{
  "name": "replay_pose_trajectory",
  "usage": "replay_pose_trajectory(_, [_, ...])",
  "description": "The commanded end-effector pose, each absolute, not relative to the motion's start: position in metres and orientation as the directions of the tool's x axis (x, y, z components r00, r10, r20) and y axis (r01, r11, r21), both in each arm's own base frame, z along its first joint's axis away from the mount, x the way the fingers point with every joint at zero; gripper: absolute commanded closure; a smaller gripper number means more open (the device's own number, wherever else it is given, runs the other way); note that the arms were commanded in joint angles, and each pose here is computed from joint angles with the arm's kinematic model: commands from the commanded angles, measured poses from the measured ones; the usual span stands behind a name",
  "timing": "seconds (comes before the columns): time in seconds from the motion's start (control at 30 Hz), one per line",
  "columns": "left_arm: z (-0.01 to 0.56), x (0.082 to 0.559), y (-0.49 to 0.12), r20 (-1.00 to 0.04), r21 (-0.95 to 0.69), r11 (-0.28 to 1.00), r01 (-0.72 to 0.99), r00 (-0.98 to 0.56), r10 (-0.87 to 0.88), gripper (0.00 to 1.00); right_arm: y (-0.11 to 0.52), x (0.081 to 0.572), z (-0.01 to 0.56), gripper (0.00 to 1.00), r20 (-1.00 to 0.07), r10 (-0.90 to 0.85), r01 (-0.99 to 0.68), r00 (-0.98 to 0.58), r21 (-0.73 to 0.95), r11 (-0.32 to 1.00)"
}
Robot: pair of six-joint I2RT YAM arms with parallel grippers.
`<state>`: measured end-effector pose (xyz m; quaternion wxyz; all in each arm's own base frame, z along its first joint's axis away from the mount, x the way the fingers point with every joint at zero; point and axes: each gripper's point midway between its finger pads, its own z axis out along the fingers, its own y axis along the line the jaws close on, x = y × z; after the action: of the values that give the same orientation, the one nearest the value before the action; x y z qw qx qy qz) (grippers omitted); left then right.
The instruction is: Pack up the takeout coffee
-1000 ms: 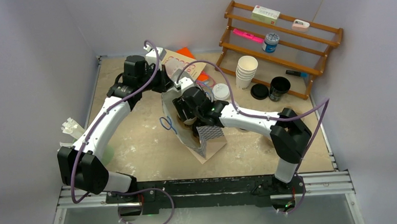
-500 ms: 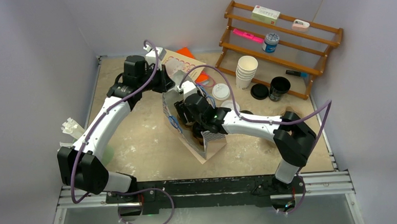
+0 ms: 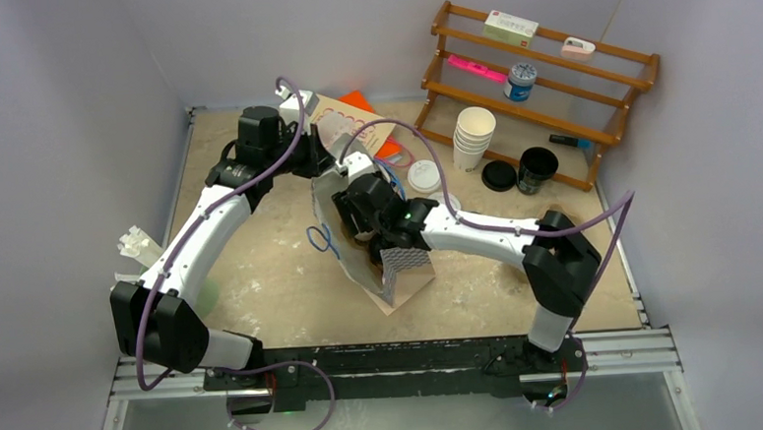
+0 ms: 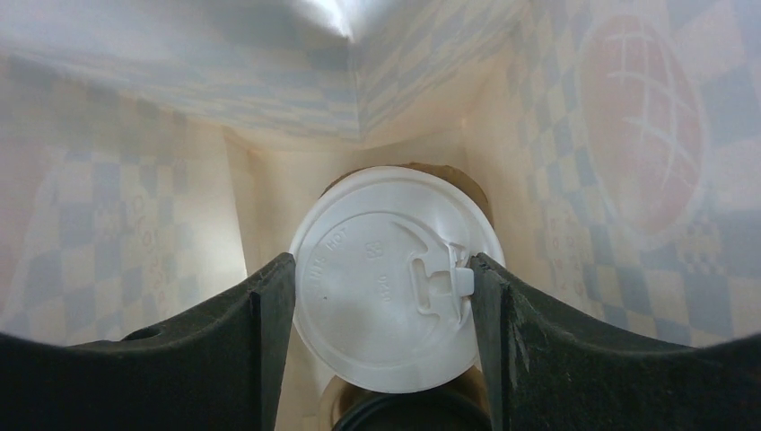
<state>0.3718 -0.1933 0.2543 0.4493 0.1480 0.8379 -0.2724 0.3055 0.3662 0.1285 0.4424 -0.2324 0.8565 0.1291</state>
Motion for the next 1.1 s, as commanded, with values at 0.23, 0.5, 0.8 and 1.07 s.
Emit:
replay_pose_trajectory(0.23, [0.277,0.377,-0.187,-0.873,-0.291,0.817,0.498,-0.488,-0.013,1.00,0.339,0.308,0.133,0.02,-0.641,-0.371,-0.481,-0.672,-0.002,0.876])
replay_pose_trajectory(0.5, [0.280,0.377,-0.186,-0.876,-0.286,0.819,0.497,-0.482,-0.014,1.00,0.351,0.309,0.168,0.01,-0.699,-0.354,-0.528,-0.621,0.039,0.848])
replay_pose_trajectory(0.8, [0.279,0.381,-0.179,-0.869,-0.273,0.847,0.456,-0.495,-0.013,1.00,0.365,0.313,0.235,0.01,-0.793,-0.300,-0.586,-0.529,0.086,0.806])
replay_pose_trajectory(1.07, [0.294,0.378,-0.170,-0.883,-0.244,0.871,0.426,-0.469,-0.018,1.00,0.358,0.318,0.280,0.05,-0.847,-0.241,-0.588,-0.474,0.100,0.803])
